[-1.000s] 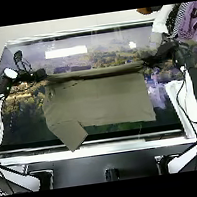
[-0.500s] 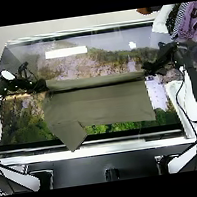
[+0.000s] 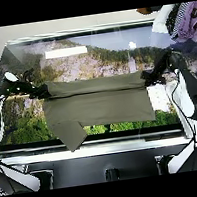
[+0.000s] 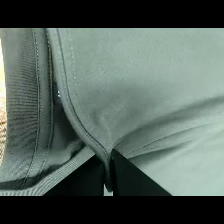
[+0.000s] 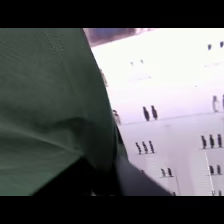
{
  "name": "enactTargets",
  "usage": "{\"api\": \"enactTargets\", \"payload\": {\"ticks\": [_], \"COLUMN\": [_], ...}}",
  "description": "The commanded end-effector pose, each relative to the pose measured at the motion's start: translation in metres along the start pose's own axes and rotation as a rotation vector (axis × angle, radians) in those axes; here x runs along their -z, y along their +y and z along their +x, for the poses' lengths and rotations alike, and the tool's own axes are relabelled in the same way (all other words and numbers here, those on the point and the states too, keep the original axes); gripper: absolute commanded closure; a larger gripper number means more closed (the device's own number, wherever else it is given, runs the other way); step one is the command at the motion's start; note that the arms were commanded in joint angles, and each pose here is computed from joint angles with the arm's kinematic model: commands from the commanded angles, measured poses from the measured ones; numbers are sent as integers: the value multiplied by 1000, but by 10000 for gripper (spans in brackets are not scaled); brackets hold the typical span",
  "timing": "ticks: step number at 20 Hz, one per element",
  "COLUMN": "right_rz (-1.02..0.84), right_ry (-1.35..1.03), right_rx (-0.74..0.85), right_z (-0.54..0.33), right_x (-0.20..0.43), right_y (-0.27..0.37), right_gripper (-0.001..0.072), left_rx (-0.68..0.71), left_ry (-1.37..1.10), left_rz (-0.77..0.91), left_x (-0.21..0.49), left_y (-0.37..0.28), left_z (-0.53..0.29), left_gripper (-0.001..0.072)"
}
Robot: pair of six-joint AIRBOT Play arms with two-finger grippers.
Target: Fold the clothes and pants, and hang the long-sleeved shirts on hangers.
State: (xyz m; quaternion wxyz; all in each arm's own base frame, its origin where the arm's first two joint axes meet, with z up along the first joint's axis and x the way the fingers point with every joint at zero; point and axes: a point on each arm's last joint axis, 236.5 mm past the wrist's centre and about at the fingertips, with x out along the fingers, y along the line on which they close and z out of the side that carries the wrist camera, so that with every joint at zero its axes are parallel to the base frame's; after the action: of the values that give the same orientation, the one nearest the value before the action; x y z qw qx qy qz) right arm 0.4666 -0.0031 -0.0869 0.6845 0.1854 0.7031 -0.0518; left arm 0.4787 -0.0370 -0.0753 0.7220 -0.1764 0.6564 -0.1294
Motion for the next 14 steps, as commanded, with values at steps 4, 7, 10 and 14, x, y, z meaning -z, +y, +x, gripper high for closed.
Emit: {"api": "enactTargets", "payload": {"ticks": [4,7,10,14], "right_rz": [-119,-171,-116,-84], "right_ry": [50,-108,-190,-205], "right_rx": [11,-15,-116,-317], "right_z": [-27,-94,-141,-158], "right_x": [22,16,33,74], "right_y": [-1,-3,-31,-29], "right_gripper": [59,81,114,113], "left_rx": [33,96,143,260], "left_ry": [74,15,-59,-125], "left_rz": [-35,-114,-295,-510], "left_x": [25,47,116,209], "left_y": [3,5,22,3], "left_z": [-30,-76,-97,-67], "left_gripper": [65,65,65,65]}}
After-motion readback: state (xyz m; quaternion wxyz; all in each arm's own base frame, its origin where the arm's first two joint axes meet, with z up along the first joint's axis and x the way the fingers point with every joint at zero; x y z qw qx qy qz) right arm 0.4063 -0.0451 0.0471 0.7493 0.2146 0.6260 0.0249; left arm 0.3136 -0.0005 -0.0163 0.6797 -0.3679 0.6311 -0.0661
